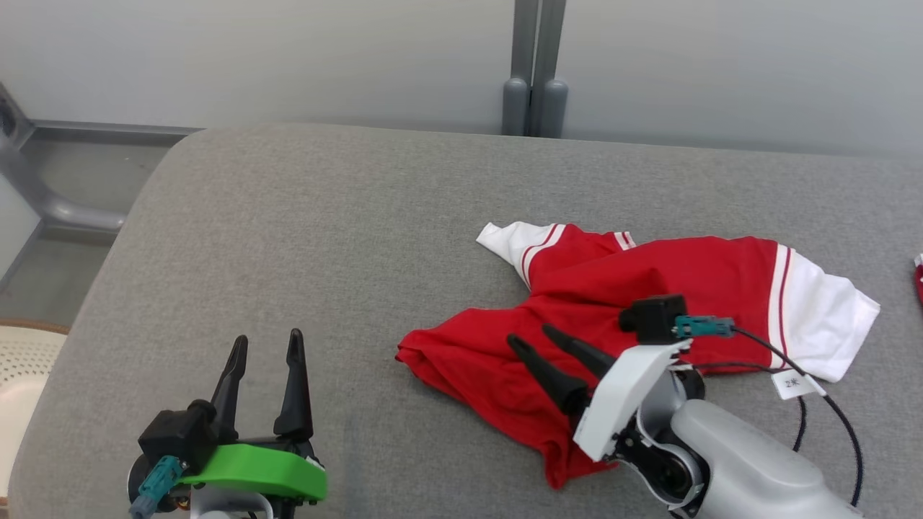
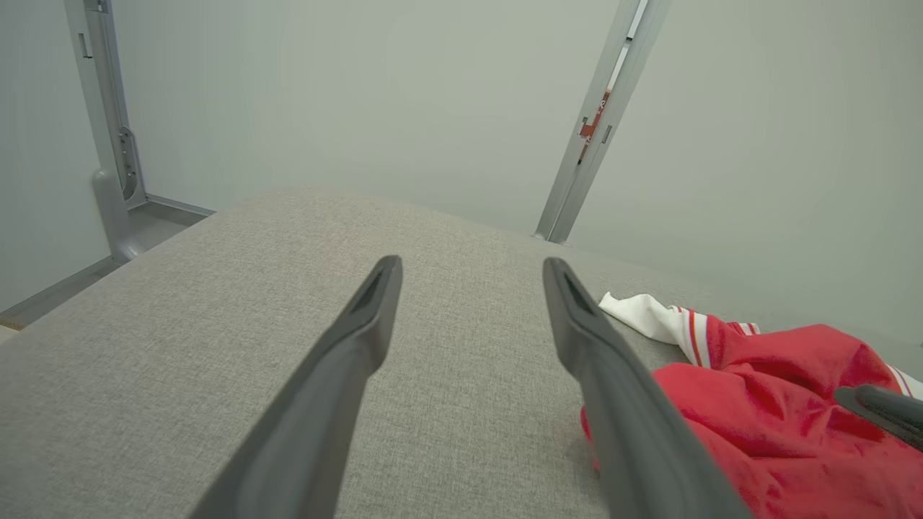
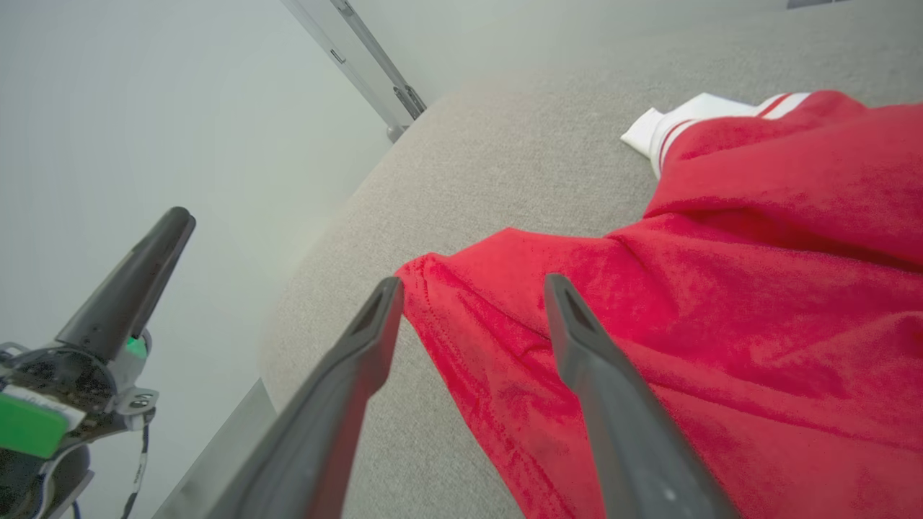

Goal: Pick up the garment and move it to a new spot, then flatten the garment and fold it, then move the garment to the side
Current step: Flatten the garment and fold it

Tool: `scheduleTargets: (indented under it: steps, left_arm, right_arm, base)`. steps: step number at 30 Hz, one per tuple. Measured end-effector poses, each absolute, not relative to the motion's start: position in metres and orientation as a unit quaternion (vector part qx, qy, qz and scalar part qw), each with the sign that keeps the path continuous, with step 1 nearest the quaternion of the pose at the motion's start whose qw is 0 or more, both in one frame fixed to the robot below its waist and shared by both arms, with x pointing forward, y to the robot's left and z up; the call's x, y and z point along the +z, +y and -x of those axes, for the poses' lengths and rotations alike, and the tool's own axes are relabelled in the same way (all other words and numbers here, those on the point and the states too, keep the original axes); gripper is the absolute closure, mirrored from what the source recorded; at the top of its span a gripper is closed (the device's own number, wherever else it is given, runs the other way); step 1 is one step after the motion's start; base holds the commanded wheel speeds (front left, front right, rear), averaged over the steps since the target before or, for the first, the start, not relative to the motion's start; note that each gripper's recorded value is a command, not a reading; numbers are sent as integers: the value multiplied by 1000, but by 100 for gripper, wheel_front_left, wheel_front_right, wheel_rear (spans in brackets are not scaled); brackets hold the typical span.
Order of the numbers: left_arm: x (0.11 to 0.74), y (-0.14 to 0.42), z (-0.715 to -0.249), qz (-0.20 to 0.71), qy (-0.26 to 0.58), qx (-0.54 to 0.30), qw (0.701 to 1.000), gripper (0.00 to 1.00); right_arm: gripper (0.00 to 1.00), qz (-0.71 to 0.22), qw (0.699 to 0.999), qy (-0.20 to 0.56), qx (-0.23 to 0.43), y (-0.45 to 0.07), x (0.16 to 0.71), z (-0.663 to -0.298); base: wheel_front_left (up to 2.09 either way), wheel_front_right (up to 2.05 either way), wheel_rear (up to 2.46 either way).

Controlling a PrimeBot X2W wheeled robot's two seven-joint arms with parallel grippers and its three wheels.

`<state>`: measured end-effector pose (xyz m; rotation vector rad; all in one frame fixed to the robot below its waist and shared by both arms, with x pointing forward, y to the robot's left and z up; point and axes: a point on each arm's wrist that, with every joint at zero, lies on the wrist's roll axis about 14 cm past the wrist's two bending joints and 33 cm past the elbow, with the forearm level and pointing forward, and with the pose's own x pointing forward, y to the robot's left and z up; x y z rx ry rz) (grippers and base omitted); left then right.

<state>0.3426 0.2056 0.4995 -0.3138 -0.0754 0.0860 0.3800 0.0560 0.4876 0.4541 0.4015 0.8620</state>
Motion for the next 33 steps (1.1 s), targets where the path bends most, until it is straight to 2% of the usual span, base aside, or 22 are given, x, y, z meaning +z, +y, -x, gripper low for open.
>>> scheduleTargets:
  steps: [4,9,17,23,30,33]
  left_arm:
    - [500,190,-351,159,-35,18,986,0]
    - [497,170,-361,161,-25,-12,987,0]
    - [494,140,-374,163,-14,-56,985,0]
    - [494,131,-376,163,-13,-69,984,0]
    - [492,131,-372,160,-9,-71,984,0]
    - [482,128,-368,160,17,-77,984,0]
  right_arm:
    - [0,-225,897,112,363,8,512,-399]
    - [0,-221,938,5,267,-71,543,-423]
    - [0,-179,970,-84,138,-155,561,-413]
    - [0,-164,978,-99,82,-174,553,-391]
    - [0,-156,980,-98,74,-171,549,-383]
    - [0,-153,980,-99,76,-168,549,-383]
  base:
    - [0,0,0]
    - [0,0,0]
    - [0,0,0]
    - [0,0,0]
    - [0,0,0]
    - [0,0,0]
